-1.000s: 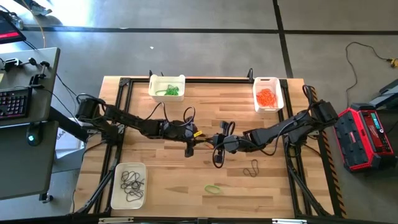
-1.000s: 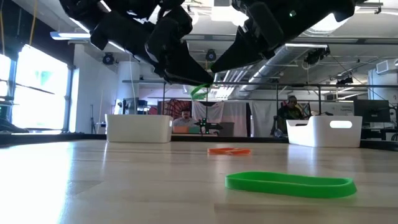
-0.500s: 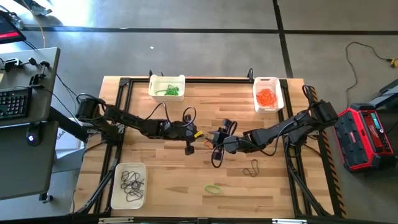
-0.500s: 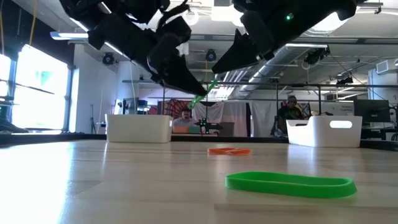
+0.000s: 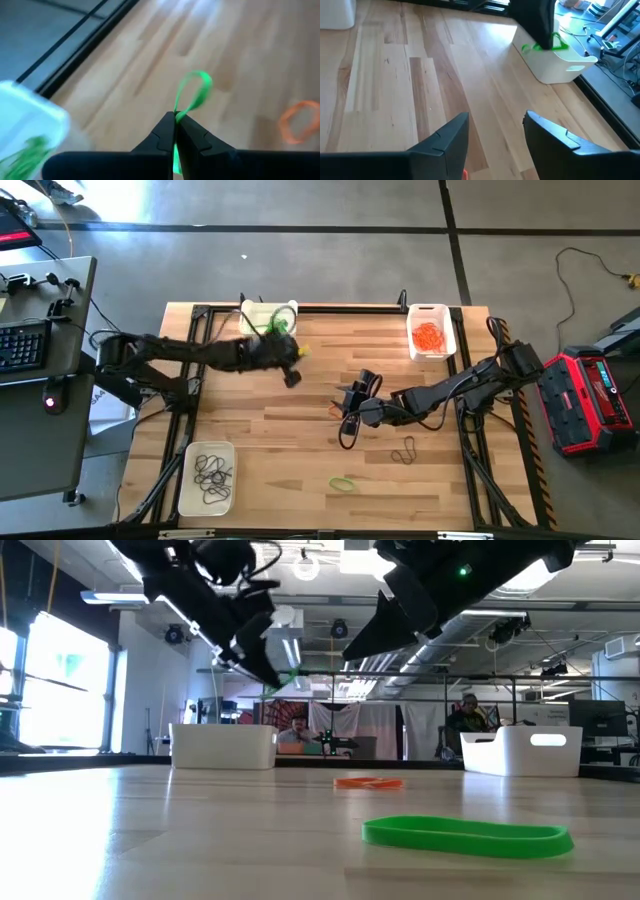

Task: Sort rubber bands into baskets
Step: Put the green rubber band into the top left white bin, then put the orange rubber band into the top right white bin, then put the purple rubber band into the bottom left white bin

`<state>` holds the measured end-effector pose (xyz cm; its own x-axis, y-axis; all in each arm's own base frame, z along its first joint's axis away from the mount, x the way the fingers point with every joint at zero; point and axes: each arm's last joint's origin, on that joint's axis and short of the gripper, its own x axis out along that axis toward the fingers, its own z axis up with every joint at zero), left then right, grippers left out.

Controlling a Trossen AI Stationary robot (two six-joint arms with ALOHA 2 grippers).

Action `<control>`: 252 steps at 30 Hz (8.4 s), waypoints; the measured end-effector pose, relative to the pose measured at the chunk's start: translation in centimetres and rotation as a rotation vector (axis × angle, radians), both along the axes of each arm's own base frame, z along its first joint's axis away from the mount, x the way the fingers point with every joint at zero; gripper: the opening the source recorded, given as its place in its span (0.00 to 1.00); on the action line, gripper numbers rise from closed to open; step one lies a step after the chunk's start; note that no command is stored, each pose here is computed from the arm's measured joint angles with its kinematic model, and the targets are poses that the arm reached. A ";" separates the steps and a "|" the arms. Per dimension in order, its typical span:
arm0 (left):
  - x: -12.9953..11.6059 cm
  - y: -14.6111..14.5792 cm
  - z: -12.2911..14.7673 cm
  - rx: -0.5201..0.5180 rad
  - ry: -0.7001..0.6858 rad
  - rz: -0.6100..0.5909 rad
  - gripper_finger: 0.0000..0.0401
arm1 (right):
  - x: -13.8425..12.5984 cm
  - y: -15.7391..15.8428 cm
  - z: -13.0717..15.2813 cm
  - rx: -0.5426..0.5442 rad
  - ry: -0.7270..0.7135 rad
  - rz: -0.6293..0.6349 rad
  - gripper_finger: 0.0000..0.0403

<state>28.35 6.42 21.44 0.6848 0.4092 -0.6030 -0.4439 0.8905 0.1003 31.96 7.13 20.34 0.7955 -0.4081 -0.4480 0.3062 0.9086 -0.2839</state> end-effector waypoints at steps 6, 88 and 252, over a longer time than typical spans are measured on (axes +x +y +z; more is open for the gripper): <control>-3.1 4.9 -0.1 -0.016 0.126 0.158 0.00 | 0.0 -0.4 -0.1 0.002 0.009 -0.012 0.44; -0.2 -4.5 -4.4 -0.082 -0.326 -0.264 0.47 | -1.4 -1.5 -10.1 0.356 0.243 0.030 0.14; 1.0 -11.0 -2.4 0.073 -0.243 -0.572 0.56 | 1.8 1.3 3.7 -0.120 0.333 0.313 0.00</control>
